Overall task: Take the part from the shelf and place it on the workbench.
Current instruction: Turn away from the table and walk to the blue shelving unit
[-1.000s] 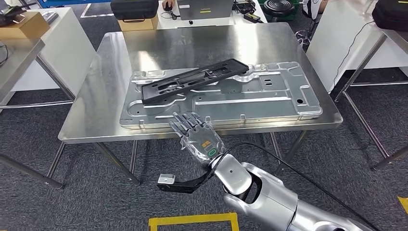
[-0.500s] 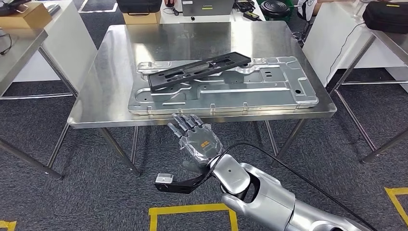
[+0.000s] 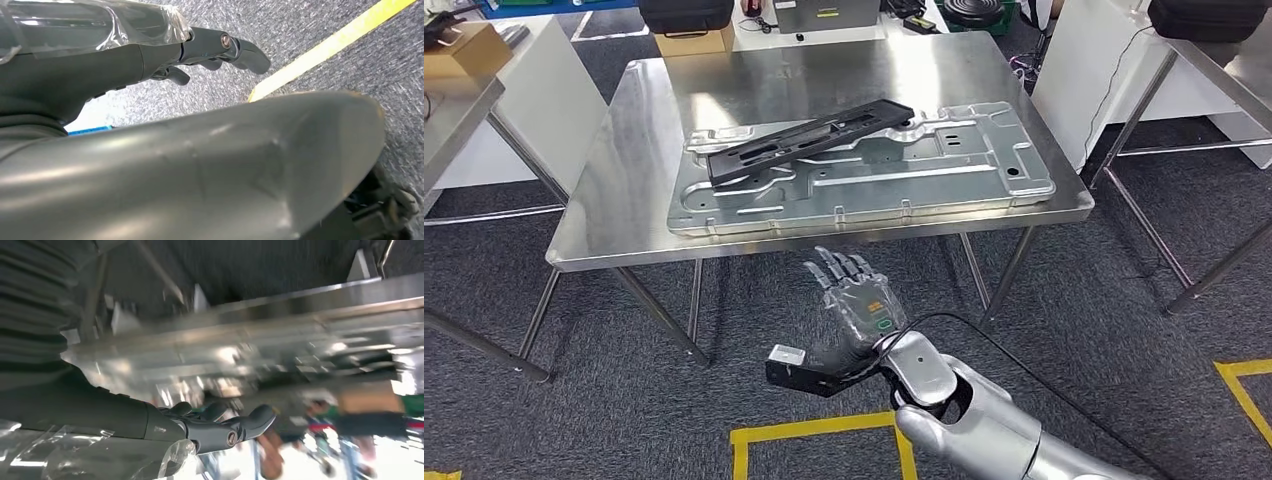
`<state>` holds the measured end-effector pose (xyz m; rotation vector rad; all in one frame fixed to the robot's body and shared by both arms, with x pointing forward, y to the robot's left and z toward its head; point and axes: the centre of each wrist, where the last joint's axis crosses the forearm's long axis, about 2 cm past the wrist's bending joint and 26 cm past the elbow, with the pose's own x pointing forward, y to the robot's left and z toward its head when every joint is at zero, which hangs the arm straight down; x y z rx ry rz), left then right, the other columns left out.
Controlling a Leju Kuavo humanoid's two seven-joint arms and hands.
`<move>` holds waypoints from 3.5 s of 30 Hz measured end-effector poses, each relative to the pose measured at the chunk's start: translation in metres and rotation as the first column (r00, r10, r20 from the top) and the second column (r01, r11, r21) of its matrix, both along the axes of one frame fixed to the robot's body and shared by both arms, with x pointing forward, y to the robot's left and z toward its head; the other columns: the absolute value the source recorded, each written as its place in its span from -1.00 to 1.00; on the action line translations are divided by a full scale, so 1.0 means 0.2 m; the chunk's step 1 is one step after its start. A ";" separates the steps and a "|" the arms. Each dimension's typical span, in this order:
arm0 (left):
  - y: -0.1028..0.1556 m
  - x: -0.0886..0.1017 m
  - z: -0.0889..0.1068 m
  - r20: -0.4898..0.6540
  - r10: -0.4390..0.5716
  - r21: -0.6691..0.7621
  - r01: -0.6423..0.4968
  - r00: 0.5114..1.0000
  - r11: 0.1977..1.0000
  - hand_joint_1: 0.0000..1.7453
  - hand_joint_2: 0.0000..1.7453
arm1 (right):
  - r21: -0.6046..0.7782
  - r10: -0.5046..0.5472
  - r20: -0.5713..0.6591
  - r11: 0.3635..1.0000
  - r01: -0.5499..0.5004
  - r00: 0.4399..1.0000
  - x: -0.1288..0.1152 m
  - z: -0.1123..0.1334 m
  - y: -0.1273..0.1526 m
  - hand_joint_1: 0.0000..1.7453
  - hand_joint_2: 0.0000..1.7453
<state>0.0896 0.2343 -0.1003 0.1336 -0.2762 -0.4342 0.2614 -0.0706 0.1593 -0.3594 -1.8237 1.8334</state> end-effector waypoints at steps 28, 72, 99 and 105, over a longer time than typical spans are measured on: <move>0.01 -0.11 -0.02 -0.049 0.103 0.021 -0.102 0.993 0.995 -1.00 -1.00 | -0.629 -0.671 -0.686 0.352 0.693 -0.282 -0.80 -1.28 -0.98 -1.00 1.00; 0.07 -0.10 -0.02 -0.022 0.189 0.129 -0.185 0.982 0.974 -1.00 -1.00 | -0.685 -0.552 -0.658 0.158 0.711 -0.512 -0.94 -1.32 -0.98 -1.00 1.00; 0.14 -0.10 -0.03 -0.007 0.188 0.164 -0.184 0.982 0.969 -1.00 -1.00 | -0.680 -0.483 -0.677 0.124 0.722 -0.555 -0.94 -1.32 -0.93 -1.00 1.00; 0.14 -0.09 -0.02 -0.010 0.178 0.170 -0.174 0.984 0.970 -1.00 -1.00 | -0.682 -0.479 -0.676 0.121 0.721 -0.560 -0.94 -1.32 -0.92 -1.00 1.00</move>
